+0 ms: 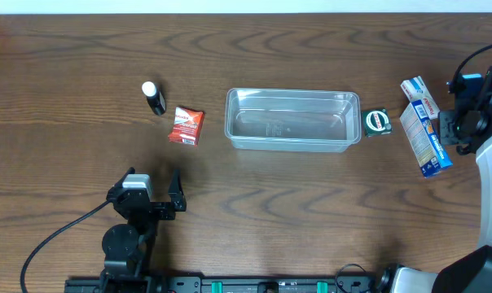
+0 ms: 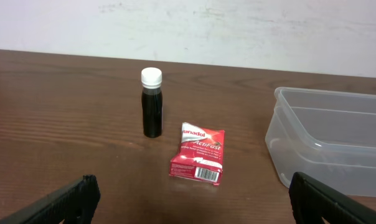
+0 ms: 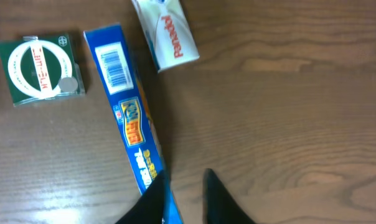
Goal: Pack container
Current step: 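Move the right gripper over the blue Kool Fever box, then grasp the blue Kool Fever box with the right gripper and lift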
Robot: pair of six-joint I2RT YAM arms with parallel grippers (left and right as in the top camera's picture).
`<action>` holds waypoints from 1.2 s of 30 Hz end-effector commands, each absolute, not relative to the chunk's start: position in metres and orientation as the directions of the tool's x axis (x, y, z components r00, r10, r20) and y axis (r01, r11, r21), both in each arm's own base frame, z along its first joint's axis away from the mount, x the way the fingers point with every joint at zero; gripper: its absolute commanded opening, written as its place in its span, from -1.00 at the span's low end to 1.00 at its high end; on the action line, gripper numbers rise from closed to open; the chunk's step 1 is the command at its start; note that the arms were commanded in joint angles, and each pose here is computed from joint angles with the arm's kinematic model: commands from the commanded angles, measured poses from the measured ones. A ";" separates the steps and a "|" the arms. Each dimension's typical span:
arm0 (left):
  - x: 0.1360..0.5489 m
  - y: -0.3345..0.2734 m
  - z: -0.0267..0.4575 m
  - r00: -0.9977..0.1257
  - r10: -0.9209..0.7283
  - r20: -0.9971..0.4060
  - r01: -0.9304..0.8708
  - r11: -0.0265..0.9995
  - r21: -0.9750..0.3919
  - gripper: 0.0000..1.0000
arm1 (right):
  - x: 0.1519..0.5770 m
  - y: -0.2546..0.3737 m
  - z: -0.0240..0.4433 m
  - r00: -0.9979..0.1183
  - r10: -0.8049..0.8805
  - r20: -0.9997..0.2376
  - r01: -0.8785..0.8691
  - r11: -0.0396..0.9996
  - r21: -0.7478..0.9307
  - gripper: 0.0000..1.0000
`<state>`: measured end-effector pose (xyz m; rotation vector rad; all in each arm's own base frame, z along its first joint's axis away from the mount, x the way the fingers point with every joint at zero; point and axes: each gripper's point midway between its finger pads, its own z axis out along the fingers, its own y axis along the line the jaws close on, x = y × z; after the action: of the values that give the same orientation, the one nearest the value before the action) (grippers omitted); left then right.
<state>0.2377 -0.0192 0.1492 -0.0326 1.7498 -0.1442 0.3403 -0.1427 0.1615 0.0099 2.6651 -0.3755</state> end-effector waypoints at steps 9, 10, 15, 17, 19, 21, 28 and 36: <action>0.238 -0.021 0.135 -0.214 -0.087 -0.973 0.067 0.992 -0.103 0.96 | 0.352 -0.137 0.164 -0.878 -0.039 -0.477 0.059 0.980 -0.189 0.81; 0.238 -0.021 0.135 -0.214 -0.087 -0.973 0.067 0.992 -0.103 0.96 | 0.351 -0.131 0.159 -0.884 -0.039 -0.466 0.036 0.988 -0.152 0.89; 0.238 -0.021 0.135 -0.214 -0.087 -0.973 0.067 0.992 -0.103 0.96 | 0.350 -0.124 0.124 -0.926 -0.057 -0.374 -0.021 0.995 -0.100 0.88; 0.238 -0.021 0.135 -0.214 -0.087 -0.973 0.067 0.992 -0.103 0.96 | 0.351 -0.125 0.109 -0.939 -0.064 -0.338 -0.036 0.995 -0.089 0.84; 0.238 -0.021 0.135 -0.214 -0.087 -0.973 0.067 0.992 -0.103 0.96 | 0.352 -0.125 0.097 -0.947 -0.061 -0.315 -0.038 0.996 -0.078 0.80; 0.238 -0.021 0.135 -0.214 -0.087 -0.973 0.067 0.992 -0.103 0.96 | 0.354 -0.126 0.088 -0.951 -0.059 -0.302 -0.039 0.997 -0.073 0.77; 0.238 -0.021 0.135 -0.214 -0.087 -0.973 0.067 0.992 -0.103 0.96 | 0.359 -0.128 0.081 -0.952 -0.058 -0.301 -0.038 0.997 -0.072 0.96; 0.238 -0.021 0.135 -0.214 -0.087 -0.973 0.067 0.992 -0.103 0.96 | 0.356 -0.134 0.081 -0.957 -0.038 -0.287 -0.010 0.995 -0.100 0.04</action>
<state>0.2377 -0.0192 0.1492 -0.0326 1.7498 -0.1442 0.3536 -0.1254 0.0763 -0.0751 2.8544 -0.1083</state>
